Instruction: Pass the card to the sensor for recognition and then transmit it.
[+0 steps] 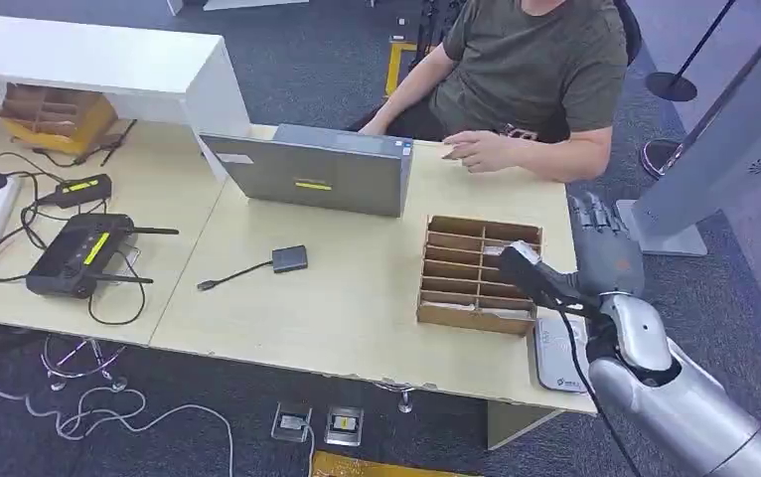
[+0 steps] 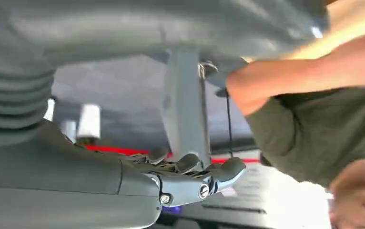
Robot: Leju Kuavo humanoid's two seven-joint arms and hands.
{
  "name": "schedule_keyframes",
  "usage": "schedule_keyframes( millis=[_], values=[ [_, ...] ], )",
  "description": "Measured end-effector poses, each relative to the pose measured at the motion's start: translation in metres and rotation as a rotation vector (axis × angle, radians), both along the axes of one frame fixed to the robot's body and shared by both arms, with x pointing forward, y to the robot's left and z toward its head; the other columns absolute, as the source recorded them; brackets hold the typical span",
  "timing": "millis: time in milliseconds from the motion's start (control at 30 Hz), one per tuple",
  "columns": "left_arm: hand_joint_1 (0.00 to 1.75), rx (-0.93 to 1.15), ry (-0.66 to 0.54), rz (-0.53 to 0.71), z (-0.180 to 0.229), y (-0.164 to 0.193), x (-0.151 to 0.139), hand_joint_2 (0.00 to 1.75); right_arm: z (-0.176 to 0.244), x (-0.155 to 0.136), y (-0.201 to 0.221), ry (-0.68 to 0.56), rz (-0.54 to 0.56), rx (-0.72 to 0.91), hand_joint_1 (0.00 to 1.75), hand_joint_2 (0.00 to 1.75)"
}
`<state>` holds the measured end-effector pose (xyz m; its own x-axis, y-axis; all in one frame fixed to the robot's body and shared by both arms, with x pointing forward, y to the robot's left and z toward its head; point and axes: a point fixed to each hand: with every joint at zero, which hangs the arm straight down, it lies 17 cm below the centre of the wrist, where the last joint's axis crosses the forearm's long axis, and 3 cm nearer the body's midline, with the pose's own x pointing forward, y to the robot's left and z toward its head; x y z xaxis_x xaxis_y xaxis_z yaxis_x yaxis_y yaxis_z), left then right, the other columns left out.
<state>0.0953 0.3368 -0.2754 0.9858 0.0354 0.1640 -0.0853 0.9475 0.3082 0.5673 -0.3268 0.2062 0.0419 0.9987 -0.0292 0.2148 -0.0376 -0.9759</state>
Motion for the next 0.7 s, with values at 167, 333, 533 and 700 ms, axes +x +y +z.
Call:
schedule_keyframes(
  millis=[167, 333, 533, 700],
  values=[
    [0.00, -0.002, -0.001, 0.006, 0.000, 0.000, 0.000, 0.00, -0.001, -0.015, -0.007, 0.047, -0.017, 0.007, 0.00, 1.75],
    [0.00, -0.002, -0.001, 0.016, 0.000, 0.001, -0.001, 0.00, 0.010, -0.030, -0.006, 0.033, -0.001, -0.002, 0.00, 1.75],
    [0.00, -0.001, -0.003, 0.019, 0.000, 0.003, 0.000, 0.00, 0.014, -0.050, 0.006, 0.014, 0.059, -0.041, 0.00, 1.75],
    [0.00, 0.005, -0.007, 0.019, 0.000, 0.006, 0.000, 0.00, 0.008, -0.063, 0.019, 0.018, 0.096, -0.090, 0.00, 1.75]
  ],
)
